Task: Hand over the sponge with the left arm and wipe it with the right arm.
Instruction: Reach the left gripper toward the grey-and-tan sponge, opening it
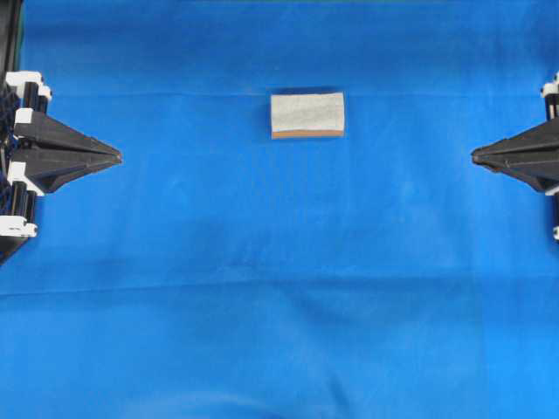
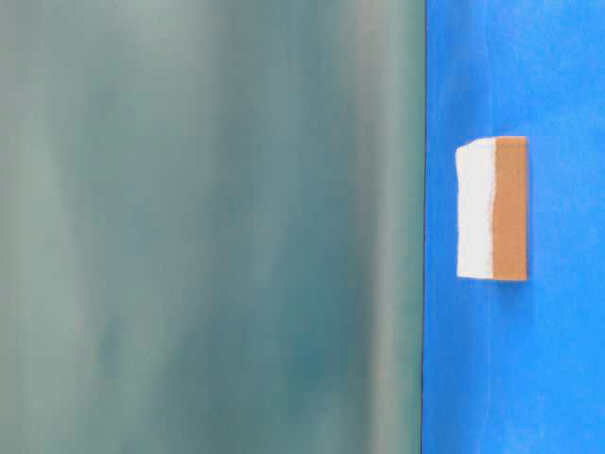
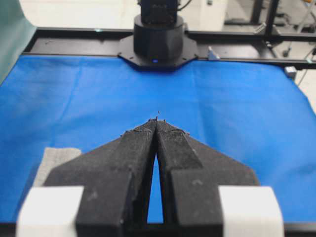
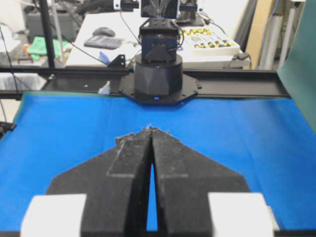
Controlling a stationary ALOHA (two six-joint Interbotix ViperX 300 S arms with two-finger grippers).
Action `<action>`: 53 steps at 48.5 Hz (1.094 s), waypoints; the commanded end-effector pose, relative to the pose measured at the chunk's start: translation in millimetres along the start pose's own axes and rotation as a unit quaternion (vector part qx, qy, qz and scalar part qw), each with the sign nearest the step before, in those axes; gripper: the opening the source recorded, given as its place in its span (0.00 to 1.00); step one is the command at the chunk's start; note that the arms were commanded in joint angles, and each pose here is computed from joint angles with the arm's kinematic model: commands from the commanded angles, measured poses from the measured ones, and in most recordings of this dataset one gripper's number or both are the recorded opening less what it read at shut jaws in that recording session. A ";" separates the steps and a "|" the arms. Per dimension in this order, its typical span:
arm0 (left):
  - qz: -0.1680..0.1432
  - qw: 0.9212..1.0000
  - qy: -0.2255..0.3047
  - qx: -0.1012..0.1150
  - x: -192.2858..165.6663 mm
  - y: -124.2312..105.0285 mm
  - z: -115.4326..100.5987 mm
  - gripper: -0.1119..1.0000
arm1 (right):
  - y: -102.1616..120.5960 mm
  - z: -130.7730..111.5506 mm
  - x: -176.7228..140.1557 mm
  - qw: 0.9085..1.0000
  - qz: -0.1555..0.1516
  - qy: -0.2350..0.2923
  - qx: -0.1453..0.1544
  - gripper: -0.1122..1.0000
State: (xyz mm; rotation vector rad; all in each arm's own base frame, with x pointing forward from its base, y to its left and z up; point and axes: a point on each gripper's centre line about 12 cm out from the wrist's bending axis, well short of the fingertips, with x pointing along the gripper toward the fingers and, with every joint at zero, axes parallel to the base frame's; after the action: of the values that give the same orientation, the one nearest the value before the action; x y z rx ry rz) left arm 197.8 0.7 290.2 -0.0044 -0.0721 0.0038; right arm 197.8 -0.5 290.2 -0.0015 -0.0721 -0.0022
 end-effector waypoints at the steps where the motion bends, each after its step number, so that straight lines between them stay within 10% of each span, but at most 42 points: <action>1: 0.002 1.000 -0.021 0.003 2.0 0.2 13.4 0.10 | -0.1 12.5 3.4 1.000 0.000 -0.018 -0.001 0.10; 30: 0.093 0.994 0.029 0.042 33.6 43.4 -11.3 0.13 | -3.8 10.4 6.4 1.000 -0.009 -0.010 -0.005 0.10; 45: 0.121 0.981 0.125 0.082 79.8 74.3 -53.6 0.85 | -4.1 9.2 6.8 1.000 -0.010 -0.008 -0.003 0.10; 53: 0.118 0.977 0.156 0.086 114.1 84.6 -70.4 0.95 | -4.1 6.1 8.3 1.000 -0.010 -0.002 -0.001 0.10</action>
State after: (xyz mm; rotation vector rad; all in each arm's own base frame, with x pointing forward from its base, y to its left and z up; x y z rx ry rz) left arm 297.8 79.0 225.1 0.1587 0.2500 0.2407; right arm 202.4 -3.9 289.7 -0.0035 -0.0583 -0.0191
